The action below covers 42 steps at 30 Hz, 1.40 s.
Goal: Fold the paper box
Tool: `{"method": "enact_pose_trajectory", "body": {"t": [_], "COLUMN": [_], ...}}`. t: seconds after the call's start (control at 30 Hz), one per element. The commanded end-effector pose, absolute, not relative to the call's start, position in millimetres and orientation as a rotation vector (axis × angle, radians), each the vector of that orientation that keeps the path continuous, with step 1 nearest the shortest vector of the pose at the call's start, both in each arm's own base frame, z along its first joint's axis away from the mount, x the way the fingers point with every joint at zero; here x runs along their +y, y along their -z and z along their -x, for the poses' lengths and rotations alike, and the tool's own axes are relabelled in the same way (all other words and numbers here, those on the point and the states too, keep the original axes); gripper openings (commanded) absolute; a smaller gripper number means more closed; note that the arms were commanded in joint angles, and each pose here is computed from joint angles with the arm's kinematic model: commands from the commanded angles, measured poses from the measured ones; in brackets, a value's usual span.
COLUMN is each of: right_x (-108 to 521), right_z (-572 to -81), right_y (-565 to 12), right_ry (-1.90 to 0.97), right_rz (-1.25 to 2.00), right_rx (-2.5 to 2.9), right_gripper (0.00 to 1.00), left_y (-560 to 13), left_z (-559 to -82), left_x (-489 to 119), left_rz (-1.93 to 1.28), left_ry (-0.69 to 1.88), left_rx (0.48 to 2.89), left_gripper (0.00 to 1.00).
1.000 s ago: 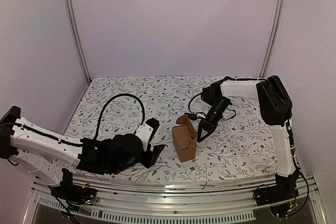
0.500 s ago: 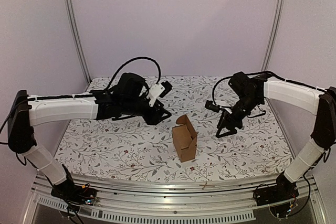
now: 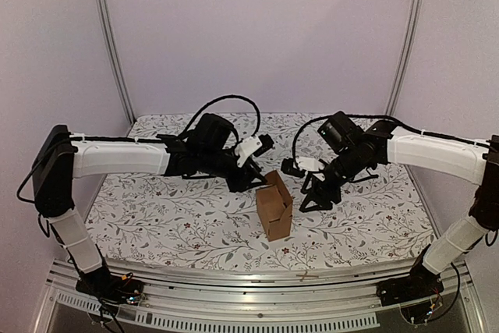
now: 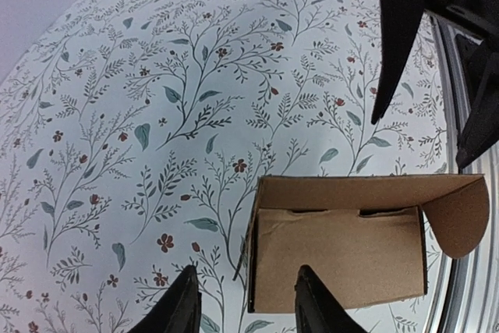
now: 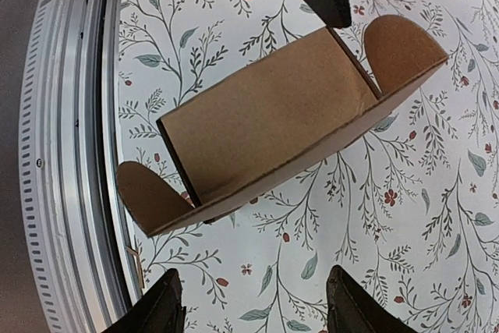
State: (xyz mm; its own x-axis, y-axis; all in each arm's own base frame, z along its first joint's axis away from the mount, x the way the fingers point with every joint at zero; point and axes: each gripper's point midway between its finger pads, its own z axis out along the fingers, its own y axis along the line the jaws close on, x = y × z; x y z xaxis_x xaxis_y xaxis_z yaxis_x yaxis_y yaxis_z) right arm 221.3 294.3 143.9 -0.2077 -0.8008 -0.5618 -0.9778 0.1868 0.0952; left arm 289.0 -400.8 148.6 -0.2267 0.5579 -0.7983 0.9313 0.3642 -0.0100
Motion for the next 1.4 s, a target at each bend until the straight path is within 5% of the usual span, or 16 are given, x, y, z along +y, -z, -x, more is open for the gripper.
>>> {"method": "enact_pose_trajectory", "body": {"t": [0.0,0.47,1.37], "right_x": [310.5,322.2,328.0], "right_z": [-217.1,-224.0,-218.8], "right_y": [-138.4,-140.2,-145.0], "right_ry": [-0.620,-0.594,-0.619], "right_rz": [1.696,1.667,1.710], "right_rx": [2.070,2.058,2.016], "right_gripper": [0.61,0.58,0.60], "left_y": [-146.4,-154.3,-141.7], "left_z": [-293.2,-290.2,-282.3], "left_x": [-411.9,-408.7,-388.2], "left_rz": [-1.310,-1.205,-0.986], "left_ry": [0.696,0.747,0.610], "left_rx": [1.863,1.809,1.968], "left_gripper": [0.39,0.09,0.03]}}
